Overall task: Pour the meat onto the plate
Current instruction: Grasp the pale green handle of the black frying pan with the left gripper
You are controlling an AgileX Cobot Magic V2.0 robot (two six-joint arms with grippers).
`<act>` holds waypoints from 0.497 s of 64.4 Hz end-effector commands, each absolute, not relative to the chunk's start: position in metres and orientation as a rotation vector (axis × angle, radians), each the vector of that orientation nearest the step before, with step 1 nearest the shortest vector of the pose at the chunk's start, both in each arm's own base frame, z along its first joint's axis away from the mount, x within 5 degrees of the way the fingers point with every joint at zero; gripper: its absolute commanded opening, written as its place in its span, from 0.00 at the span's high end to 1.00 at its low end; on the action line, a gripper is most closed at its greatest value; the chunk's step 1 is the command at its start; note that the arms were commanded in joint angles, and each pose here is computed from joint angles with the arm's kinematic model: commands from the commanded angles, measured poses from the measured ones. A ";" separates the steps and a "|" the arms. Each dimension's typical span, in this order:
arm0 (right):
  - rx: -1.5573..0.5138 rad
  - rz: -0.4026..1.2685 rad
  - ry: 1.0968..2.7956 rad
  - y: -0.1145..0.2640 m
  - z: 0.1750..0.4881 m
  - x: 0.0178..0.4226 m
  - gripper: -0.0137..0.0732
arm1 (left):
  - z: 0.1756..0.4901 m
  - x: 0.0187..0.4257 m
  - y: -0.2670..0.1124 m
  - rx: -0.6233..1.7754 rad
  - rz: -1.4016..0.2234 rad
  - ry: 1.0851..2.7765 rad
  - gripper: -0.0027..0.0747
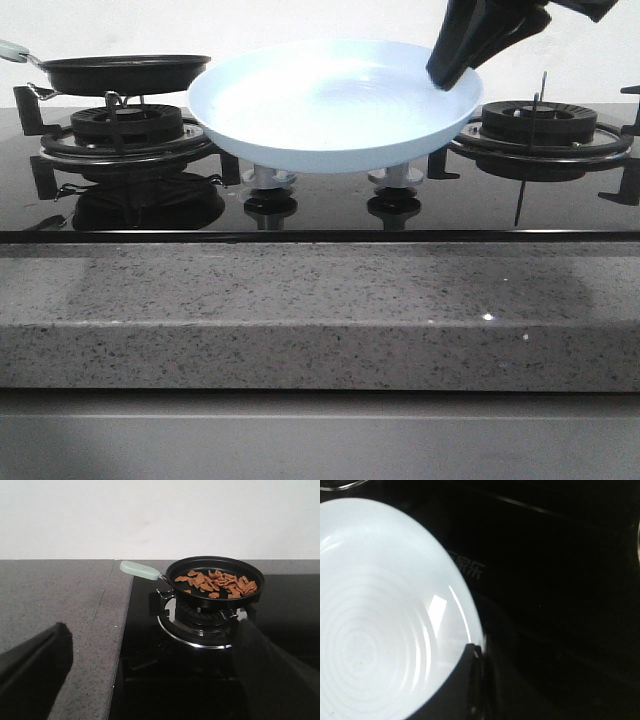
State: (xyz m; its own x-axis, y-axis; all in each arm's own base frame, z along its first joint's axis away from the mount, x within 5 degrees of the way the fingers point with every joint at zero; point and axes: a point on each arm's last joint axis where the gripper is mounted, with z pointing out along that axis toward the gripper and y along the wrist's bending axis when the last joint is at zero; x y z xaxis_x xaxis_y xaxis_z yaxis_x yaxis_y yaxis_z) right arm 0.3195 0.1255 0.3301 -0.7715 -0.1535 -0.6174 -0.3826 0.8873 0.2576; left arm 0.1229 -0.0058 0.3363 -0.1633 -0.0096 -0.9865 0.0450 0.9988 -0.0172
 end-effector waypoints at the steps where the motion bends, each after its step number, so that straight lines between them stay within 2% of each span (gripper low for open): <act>1: -0.359 0.528 2.323 0.125 0.355 0.317 0.92 | 0.356 0.124 -0.005 0.016 -0.051 1.620 0.14; 8: -0.361 0.529 2.328 0.125 0.355 0.316 0.92 | 0.356 0.124 -0.006 -0.018 -0.094 1.622 0.14; 17: -0.361 0.529 2.328 0.125 0.355 0.316 0.92 | 0.356 0.136 -0.009 -0.130 -0.240 1.674 0.14; 27: -0.361 0.529 2.328 0.125 0.355 0.316 0.92 | 0.362 0.176 -0.016 -0.209 -0.360 1.824 0.14; 32: -0.361 0.529 2.328 0.125 0.355 0.316 0.92 | 0.362 0.211 -0.020 -0.223 -0.387 1.933 0.14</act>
State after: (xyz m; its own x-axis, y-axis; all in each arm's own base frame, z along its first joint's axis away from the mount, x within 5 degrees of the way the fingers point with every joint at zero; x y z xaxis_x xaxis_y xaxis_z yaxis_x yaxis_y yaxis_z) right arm 0.3197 0.1255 0.3303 -0.7698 -0.1537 -0.6195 -0.3835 0.8872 0.2564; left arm 0.1815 -0.0183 0.3440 -0.3924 -0.2856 -0.8743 0.0309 0.9459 -0.3229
